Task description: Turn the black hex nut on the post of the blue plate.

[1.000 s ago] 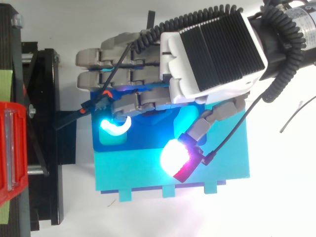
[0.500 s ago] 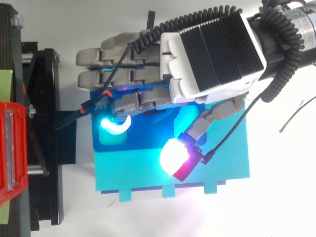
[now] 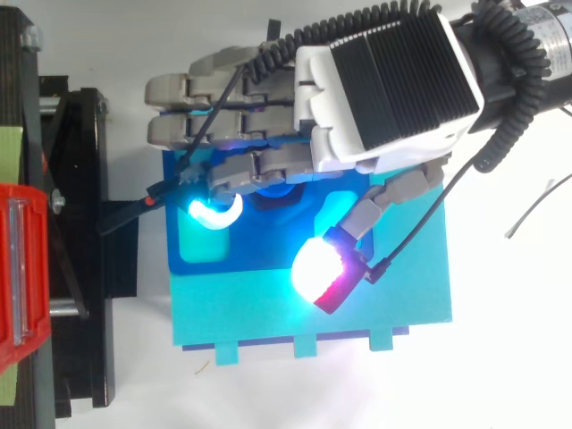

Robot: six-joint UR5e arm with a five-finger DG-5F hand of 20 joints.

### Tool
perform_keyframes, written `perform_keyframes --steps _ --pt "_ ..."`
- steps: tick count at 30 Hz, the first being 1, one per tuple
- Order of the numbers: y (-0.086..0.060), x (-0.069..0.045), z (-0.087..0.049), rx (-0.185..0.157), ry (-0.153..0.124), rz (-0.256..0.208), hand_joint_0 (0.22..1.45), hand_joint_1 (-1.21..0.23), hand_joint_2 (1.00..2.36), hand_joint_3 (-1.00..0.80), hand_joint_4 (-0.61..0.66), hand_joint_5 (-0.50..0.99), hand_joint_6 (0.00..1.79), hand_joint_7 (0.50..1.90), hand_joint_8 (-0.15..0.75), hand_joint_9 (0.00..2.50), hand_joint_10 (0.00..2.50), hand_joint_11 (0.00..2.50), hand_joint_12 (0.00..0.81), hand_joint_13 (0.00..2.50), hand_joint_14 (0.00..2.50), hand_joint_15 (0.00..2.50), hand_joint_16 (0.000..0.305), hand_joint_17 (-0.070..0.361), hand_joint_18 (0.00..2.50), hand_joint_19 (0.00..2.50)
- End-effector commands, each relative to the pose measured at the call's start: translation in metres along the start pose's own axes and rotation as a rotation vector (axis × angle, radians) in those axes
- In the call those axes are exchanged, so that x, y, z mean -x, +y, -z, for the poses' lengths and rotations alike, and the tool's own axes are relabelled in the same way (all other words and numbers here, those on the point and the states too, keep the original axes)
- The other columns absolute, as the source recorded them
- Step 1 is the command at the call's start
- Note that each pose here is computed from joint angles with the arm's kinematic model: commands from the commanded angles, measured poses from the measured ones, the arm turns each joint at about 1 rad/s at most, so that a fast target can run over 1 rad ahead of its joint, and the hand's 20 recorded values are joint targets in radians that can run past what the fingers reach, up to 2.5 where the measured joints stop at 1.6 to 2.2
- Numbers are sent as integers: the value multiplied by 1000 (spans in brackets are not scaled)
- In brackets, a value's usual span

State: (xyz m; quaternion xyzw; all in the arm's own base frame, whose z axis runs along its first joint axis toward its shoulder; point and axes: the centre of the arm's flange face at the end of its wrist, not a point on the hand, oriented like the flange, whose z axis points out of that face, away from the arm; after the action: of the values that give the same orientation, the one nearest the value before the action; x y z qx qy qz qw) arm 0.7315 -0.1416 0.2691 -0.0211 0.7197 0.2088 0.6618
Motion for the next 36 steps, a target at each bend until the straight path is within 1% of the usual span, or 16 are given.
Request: perform_keyframes --steps 1,8,15,18,36 --pt "-2 0 1 -2 1 -1 431 -381 1000 -500 280 -206 504 925 261 112 0 0 374 0 0 0 54 121 0 344" --pt "-5 1 3 -5 0 5 433 -375 1000 -500 289 -204 504 935 261 114 0 0 372 0 0 0 54 121 0 343" --pt "-11 2 8 4 2 8 433 -373 1000 -500 287 -202 504 941 260 114 0 0 372 0 0 0 54 121 0 352" --pt "-12 2 9 7 1 8 434 -373 1000 -500 288 -202 504 941 261 116 0 0 371 0 0 0 54 121 0 352" --pt "-20 5 15 11 -2 22 437 -374 1000 -500 286 -202 504 944 260 117 0 0 370 0 0 0 53 120 0 352"
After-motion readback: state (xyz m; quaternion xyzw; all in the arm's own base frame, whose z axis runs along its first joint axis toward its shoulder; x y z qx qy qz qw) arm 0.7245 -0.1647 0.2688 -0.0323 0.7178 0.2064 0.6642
